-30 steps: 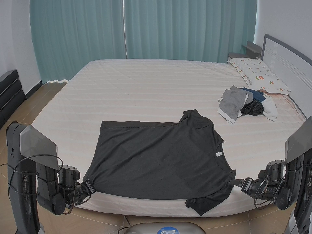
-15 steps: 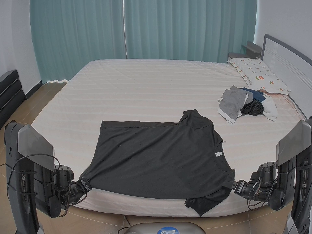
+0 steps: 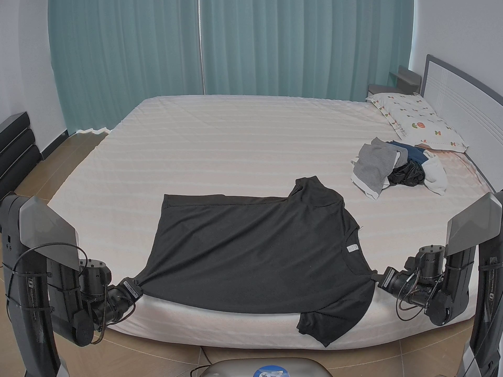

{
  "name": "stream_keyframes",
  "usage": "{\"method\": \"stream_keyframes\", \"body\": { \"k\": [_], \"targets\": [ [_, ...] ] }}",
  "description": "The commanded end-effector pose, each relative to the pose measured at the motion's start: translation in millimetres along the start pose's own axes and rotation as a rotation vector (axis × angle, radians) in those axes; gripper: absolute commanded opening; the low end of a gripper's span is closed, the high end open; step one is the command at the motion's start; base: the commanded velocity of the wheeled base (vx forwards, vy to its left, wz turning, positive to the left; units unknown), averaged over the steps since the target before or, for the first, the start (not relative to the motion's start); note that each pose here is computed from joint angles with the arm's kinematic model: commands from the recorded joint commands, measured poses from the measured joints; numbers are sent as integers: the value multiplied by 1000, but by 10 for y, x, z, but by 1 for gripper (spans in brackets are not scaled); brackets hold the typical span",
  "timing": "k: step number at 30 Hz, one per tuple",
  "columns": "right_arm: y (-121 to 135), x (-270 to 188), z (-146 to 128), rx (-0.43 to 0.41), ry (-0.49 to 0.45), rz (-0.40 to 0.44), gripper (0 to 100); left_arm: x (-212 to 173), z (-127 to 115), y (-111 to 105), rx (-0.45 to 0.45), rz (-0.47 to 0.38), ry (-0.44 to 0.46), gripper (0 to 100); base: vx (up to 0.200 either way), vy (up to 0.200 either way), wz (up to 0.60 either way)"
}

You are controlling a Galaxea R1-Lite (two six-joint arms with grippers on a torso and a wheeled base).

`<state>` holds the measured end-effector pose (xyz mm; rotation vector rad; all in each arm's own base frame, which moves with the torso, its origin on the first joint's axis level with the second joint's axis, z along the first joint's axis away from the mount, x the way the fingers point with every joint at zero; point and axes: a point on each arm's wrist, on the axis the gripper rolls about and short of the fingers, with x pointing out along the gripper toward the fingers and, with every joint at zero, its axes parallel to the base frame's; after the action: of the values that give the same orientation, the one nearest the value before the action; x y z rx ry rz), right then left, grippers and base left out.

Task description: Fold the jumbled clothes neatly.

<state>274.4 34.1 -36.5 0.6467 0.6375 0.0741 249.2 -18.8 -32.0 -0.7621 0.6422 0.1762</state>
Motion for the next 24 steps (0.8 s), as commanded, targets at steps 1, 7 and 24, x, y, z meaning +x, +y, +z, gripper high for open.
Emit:
{"method": "stream_keyframes", "body": {
  "k": [1, 7, 24],
  "targets": [
    [80, 65, 157, -26, -72, 49, 0, 24, 65, -57, -34, -34, -34, 0, 0, 0, 0],
    [113, 236, 226, -54, -80, 58, 0, 36, 69, -55, -45, -35, -35, 0, 0, 0, 0],
    [119, 190, 322, -84, -89, 101, 100, 115, 104, -53, -90, -43, -50, 0, 0, 0, 0]
  ]
}}
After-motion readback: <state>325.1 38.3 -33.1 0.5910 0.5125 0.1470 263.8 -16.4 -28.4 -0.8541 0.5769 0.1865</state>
